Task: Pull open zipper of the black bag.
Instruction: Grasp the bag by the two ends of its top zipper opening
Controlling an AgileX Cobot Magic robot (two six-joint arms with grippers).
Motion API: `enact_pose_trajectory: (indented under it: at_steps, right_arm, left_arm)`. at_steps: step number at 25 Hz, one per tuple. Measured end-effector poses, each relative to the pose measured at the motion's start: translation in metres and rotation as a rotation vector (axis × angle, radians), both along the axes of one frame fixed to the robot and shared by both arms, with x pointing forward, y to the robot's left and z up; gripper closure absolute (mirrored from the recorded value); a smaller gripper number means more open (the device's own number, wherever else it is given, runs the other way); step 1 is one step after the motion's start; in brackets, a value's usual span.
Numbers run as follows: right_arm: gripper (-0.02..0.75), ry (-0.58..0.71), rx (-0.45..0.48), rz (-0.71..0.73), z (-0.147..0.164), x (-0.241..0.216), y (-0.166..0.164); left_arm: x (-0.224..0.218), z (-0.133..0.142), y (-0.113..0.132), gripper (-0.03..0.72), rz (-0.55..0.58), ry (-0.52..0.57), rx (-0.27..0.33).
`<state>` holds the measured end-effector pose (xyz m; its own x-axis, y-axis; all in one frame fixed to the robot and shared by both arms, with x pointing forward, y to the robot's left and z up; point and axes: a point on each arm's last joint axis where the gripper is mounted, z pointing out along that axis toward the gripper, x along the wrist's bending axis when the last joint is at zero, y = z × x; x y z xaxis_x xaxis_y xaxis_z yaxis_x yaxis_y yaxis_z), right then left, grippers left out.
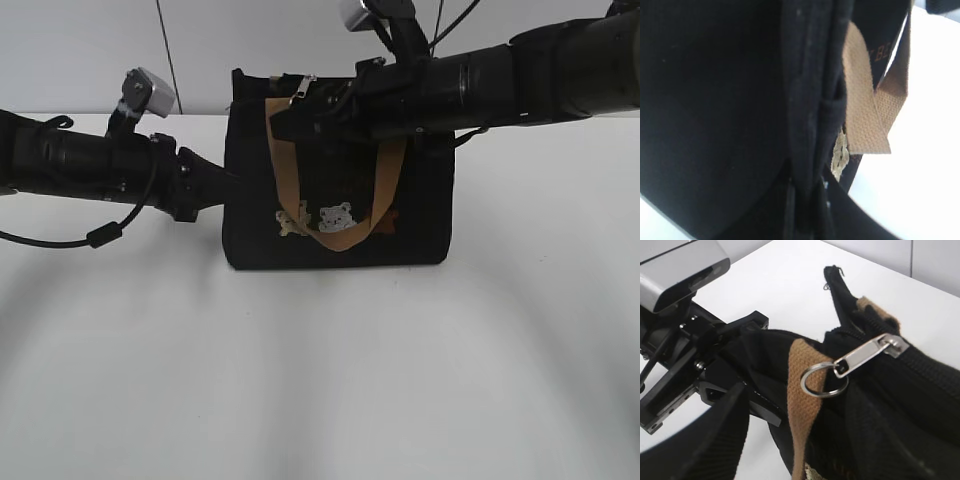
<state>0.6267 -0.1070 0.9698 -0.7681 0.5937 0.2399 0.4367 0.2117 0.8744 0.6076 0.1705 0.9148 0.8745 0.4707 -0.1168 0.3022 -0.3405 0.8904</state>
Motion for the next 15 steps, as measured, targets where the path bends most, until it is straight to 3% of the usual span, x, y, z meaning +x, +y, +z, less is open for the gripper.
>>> enact_pose_trajectory:
  at_steps: [15]
  right_arm:
    - [0.269,-0.029,0.032,-0.015,-0.0019,0.0036,0.0009]
  left_arm:
    - [0.0001,0.0000,0.0000,0.655,0.001,0.000,0.000]
